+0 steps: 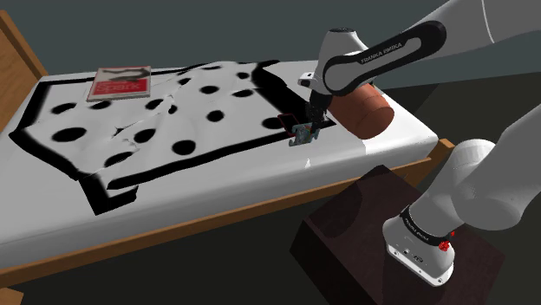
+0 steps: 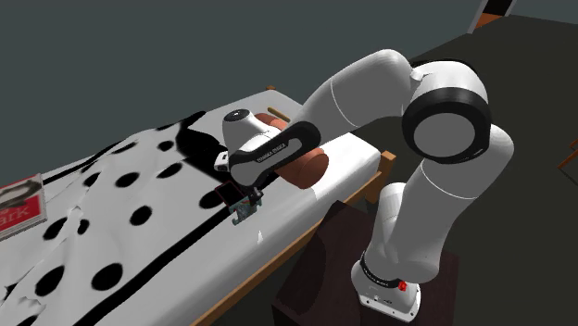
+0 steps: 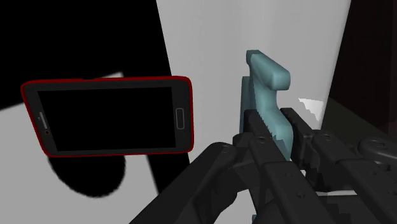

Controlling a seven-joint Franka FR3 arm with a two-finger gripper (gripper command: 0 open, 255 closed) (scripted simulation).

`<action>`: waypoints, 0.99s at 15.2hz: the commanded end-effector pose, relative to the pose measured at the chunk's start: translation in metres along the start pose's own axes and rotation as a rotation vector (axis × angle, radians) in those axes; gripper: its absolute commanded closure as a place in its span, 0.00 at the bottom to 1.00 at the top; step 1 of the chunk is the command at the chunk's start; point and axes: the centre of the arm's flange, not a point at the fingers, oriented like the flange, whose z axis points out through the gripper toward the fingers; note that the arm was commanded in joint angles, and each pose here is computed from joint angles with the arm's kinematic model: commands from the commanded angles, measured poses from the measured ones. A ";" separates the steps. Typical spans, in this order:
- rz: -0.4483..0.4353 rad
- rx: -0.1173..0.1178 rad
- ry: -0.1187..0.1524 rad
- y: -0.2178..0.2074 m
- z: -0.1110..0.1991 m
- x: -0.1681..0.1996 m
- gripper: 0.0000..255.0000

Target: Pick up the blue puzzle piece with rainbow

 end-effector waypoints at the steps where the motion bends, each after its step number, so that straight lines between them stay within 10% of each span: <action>1: 0.000 0.000 0.000 0.000 0.000 0.000 1.00; 15: 0.000 0.000 0.000 -0.002 -0.069 0.002 1.00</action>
